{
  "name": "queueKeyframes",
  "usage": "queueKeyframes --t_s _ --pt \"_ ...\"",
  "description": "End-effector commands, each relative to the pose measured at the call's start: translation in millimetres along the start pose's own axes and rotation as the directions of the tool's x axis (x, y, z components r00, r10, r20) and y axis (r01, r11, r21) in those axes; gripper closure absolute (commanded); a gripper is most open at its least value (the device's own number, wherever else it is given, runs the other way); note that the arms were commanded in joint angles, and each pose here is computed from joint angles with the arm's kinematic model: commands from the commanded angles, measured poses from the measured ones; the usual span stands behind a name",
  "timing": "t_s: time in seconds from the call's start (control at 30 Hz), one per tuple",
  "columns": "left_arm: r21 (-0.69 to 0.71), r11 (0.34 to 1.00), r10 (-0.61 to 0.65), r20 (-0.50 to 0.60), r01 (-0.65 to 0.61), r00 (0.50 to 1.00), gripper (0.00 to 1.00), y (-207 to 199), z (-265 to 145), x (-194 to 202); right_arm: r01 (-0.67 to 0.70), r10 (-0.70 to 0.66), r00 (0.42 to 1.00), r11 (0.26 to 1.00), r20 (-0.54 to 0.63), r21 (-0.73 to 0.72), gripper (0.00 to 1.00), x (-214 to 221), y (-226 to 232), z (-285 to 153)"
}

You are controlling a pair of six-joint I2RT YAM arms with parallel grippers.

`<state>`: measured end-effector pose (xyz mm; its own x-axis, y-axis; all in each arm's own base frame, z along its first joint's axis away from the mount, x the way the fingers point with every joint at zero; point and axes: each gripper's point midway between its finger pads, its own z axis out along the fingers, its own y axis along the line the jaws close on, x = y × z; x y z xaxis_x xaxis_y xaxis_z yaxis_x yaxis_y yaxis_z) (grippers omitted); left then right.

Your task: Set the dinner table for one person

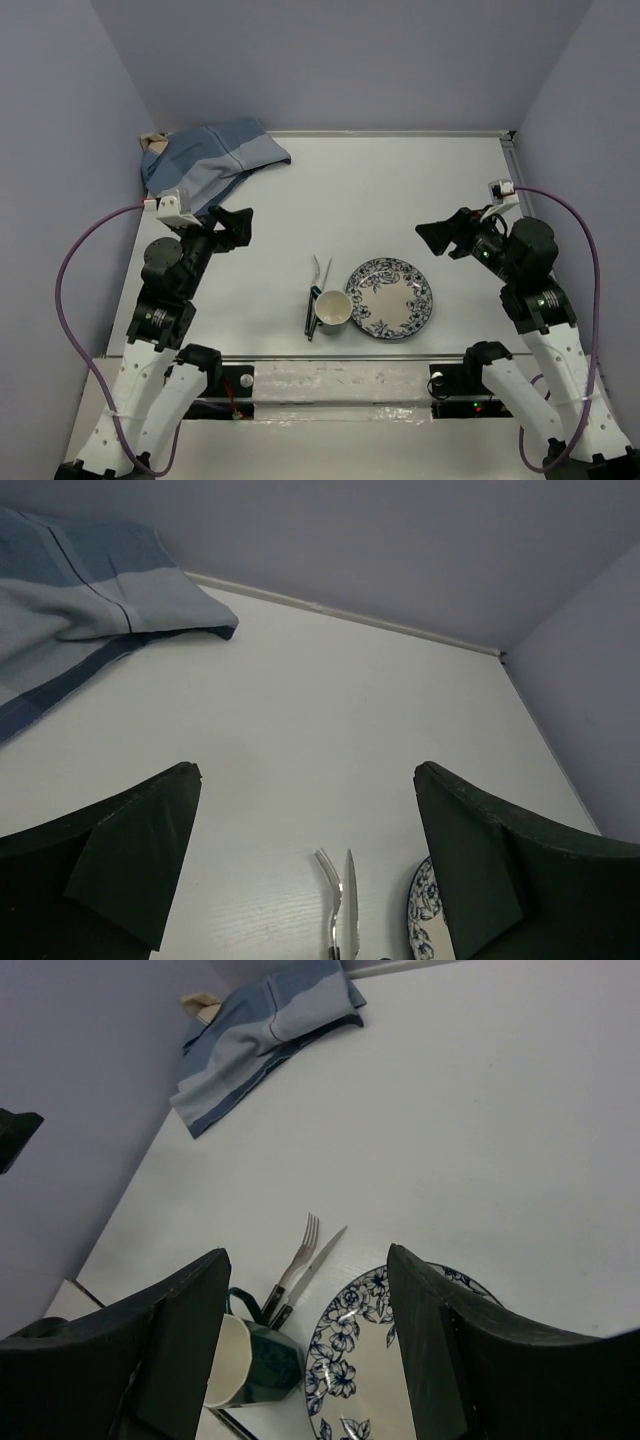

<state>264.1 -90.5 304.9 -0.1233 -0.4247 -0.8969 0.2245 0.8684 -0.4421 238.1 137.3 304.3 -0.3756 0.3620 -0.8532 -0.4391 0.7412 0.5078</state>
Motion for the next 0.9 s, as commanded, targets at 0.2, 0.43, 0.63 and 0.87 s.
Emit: queueKeyframes --t_s 0.2,0.43,0.63,0.87 --pt "-0.247 0.969 -0.025 0.023 0.029 0.999 0.01 37.3 48.2 -18.4 0.066 -0.066 0.998 0.998 -0.001 0.007 0.31 -8.1 -2.5 7.4" --pt "-0.493 0.868 -0.065 0.000 0.057 0.998 0.06 123.4 96.6 -14.8 0.025 -0.025 1.000 0.999 -0.013 -0.035 0.32 2.1 -0.8 13.3" --pt "-0.730 0.682 -0.097 -0.034 0.042 0.995 0.33 246.7 91.3 -3.8 0.006 -0.008 0.999 0.998 -0.033 -0.059 0.32 14.2 -2.7 17.2" --pt "-0.751 0.660 -0.168 -0.119 0.022 0.979 0.32 305.3 110.4 38.1 -0.009 0.005 0.999 0.997 -0.050 -0.074 0.33 22.4 -3.2 18.2"
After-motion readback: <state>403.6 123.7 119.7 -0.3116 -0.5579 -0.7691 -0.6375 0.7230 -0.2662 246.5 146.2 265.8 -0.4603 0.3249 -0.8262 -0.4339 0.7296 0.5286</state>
